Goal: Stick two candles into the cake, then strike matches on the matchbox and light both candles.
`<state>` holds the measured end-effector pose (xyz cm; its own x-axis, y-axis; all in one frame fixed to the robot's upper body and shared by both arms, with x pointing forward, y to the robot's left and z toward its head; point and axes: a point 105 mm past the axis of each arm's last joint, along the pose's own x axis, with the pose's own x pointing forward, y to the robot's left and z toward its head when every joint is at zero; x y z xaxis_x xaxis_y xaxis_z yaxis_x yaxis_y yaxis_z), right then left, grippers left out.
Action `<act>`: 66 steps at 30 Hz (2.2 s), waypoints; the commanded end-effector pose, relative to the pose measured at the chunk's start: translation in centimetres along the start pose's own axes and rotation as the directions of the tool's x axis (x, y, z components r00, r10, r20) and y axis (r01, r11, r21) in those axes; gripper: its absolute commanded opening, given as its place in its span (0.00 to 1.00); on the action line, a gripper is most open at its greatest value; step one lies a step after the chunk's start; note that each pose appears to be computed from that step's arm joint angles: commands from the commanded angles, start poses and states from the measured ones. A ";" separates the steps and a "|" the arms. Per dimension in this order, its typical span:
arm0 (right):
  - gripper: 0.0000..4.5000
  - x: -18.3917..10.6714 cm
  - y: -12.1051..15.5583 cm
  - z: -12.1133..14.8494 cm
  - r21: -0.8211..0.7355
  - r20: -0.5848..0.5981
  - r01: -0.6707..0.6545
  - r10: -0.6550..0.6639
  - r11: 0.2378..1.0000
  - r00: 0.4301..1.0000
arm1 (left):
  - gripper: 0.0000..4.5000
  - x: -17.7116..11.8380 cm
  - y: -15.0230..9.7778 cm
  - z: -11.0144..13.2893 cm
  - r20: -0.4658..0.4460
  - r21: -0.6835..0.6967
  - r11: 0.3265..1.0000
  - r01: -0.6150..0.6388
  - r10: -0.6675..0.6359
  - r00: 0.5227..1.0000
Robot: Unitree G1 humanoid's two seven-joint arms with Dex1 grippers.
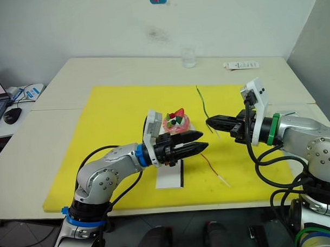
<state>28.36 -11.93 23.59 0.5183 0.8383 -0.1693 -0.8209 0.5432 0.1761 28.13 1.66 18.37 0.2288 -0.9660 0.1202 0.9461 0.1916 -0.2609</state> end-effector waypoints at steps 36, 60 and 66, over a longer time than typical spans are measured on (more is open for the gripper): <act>0.00 0.7 1.9 1.4 -0.045 0.058 -0.060 0.063 0.997 0.996 | 0.23 2.0 -0.7 2.8 0.123 0.019 0.999 0.045 -0.047 0.991; 0.84 -1.6 2.3 3.0 -0.064 0.162 -0.049 0.059 0.997 0.985 | 0.00 -0.8 -0.2 3.2 0.060 -0.042 0.999 0.000 0.002 0.998; 0.99 -0.6 1.9 1.7 -0.080 0.185 0.005 0.010 0.997 0.983 | 0.00 -3.9 -0.7 5.5 0.025 -0.008 1.000 -0.027 0.027 0.999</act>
<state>27.27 -11.98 25.26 0.5488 0.8359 -0.0105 -0.8244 0.5432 0.1590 28.68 5.73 21.09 0.2881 -0.9525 0.0991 0.9127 0.2417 -0.3295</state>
